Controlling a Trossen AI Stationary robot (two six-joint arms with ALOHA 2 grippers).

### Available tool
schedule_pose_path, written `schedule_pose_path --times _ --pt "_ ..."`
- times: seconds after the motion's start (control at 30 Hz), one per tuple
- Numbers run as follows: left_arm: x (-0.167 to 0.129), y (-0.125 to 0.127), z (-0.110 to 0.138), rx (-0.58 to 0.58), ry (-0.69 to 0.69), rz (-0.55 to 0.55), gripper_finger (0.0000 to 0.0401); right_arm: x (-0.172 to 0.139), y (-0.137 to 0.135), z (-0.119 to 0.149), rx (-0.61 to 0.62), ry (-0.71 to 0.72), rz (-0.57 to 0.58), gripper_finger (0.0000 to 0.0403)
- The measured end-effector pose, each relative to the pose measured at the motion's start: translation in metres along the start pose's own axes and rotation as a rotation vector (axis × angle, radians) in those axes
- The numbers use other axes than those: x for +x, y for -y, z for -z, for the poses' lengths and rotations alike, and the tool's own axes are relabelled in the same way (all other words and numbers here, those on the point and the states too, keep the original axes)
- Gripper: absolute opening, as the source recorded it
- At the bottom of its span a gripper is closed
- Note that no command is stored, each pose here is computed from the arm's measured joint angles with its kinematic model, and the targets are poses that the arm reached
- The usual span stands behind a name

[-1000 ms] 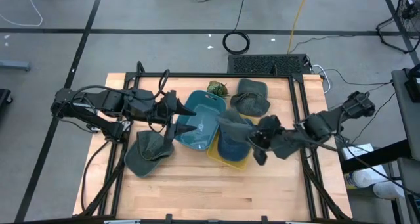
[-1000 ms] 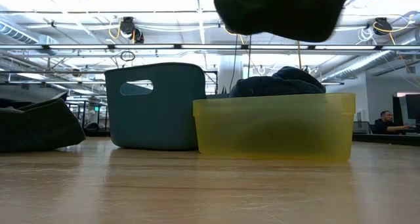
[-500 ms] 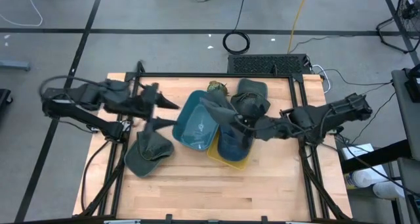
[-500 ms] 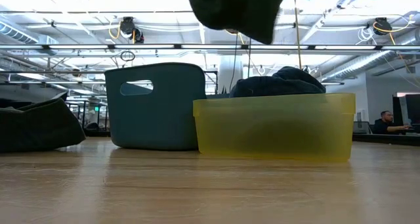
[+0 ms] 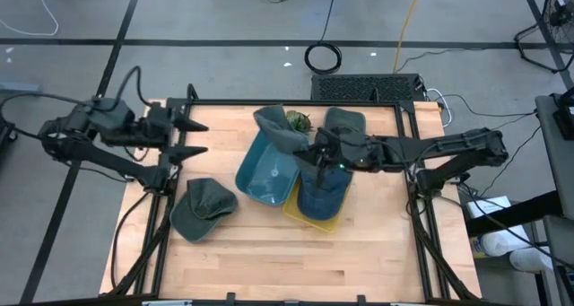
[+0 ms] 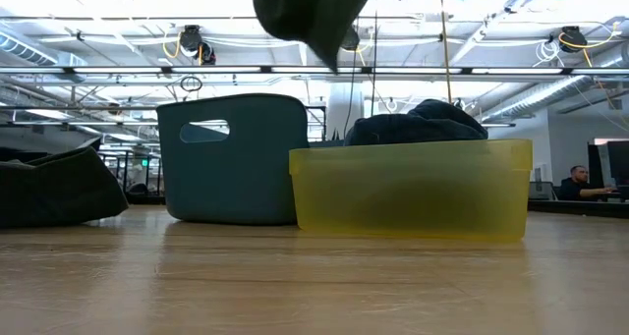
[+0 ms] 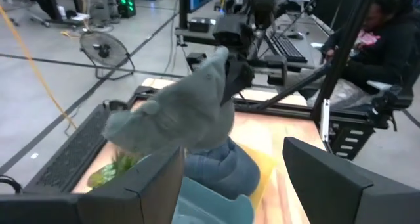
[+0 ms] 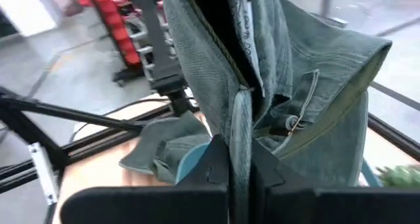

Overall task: Pick & Place hat
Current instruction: Put the bottom black cap into the blue bin

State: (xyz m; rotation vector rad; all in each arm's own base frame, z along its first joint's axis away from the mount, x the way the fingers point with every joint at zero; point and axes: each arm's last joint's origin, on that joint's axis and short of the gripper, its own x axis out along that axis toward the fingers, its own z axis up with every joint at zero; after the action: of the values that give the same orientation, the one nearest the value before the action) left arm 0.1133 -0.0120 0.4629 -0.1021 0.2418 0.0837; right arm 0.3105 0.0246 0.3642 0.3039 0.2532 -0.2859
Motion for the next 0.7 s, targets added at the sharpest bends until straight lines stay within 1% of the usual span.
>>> schedule_pose_path --times 0.17,0.37,0.47,0.7 --pt "-0.015 -0.004 0.005 0.002 -0.009 -0.004 0.0269 0.011 0.013 0.006 0.006 0.063 -0.075 0.0" --pt "-0.029 -0.009 0.012 0.01 -0.046 -0.007 0.0269 0.017 0.018 0.009 0.055 0.244 -0.231 0.0" --pt "-0.034 -0.01 0.013 0.015 -0.038 -0.006 0.0269 0.015 0.018 0.011 0.068 0.321 -0.294 0.0" --pt "-0.034 -0.01 0.013 0.037 -0.039 -0.006 0.0269 0.011 0.013 0.008 0.044 0.359 -0.486 0.0"
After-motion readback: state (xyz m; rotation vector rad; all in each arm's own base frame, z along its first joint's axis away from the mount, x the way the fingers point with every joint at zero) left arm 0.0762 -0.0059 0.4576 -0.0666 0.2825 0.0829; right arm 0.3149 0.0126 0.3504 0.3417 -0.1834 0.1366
